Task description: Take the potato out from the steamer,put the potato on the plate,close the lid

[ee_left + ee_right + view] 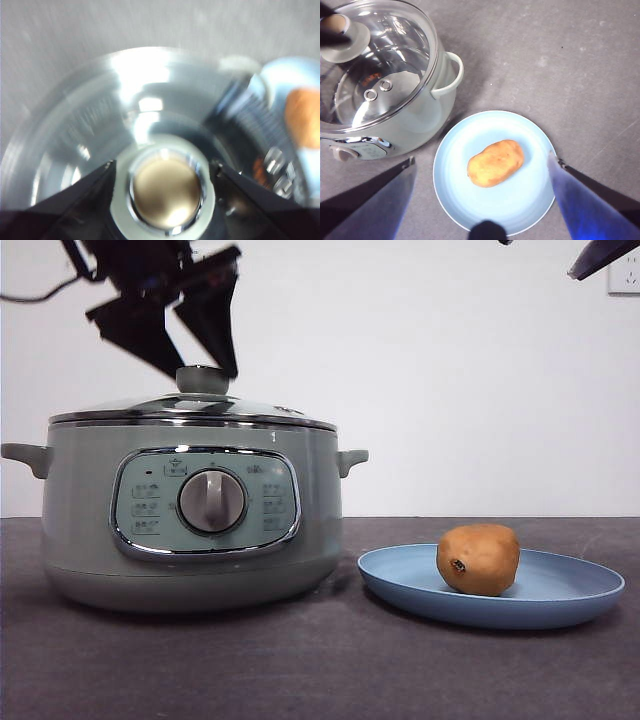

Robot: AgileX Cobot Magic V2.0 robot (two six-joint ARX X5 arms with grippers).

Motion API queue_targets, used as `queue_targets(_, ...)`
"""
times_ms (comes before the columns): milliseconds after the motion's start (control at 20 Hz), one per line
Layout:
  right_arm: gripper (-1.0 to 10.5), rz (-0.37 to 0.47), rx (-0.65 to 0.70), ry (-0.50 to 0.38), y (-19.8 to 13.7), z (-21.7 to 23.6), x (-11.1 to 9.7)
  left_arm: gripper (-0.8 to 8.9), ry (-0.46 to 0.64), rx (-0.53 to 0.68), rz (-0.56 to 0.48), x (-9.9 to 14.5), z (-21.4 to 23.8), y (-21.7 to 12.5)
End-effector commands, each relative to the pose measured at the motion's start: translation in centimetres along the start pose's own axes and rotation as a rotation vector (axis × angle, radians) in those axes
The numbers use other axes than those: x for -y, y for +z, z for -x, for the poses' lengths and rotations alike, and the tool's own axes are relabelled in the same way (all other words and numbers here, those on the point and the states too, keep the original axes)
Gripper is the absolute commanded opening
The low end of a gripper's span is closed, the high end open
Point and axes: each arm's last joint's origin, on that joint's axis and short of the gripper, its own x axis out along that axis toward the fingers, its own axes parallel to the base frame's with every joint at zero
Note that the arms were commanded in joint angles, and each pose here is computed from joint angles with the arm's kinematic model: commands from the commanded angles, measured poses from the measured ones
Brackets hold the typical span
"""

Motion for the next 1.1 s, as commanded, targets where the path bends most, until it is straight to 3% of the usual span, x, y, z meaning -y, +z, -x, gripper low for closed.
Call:
queue_targets(50,4.4,-0.007,-0.005,0.003,-0.1,-0.2,0.0,3.25,0.004,0.033,0.007,0.1,1.6,1.5)
queue_targets(250,4.4,-0.022,0.001,0.028,0.0,0.0,-0.1,3.24,0.004,0.05,0.005,0.5,6.5,3.9)
queue_targets(450,4.4,-0.039,0.017,0.3,0.1,0.2,-0.9,3.14,-0.012,-0.002,0.01,1.1,12.4,4.7)
queue_targets(600,4.4,-0.038,0.02,0.405,0.1,0.3,-1.2,3.13,-0.146,-0.025,0.008,1.9,15.5,4.3)
queue_targets(750,4.3,-0.038,0.019,0.401,0.1,0.3,-1.2,3.08,-0.261,-0.001,-0.006,2.3,16.3,4.1)
queue_targets(800,3.6,-0.036,0.019,0.387,0.1,0.3,-1.1,2.53,-0.263,-0.001,-0.006,2.3,16.3,4.1)
queue_targets(900,0.8,-0.019,0.018,0.388,0.1,0.3,-1.1,-0.35,-0.265,0.001,-0.026,2.4,16.3,4.1)
queue_targets(950,-0.4,-0.012,0.018,0.389,0.0,0.3,-1.1,-0.07,-0.269,0.001,-0.039,2.6,16.2,4.1)
queue_targets(1100,-0.1,0.003,0.018,0.388,0.0,0.3,-1.1,-0.07,-0.282,0.0,-0.066,3.1,16.2,4.1)
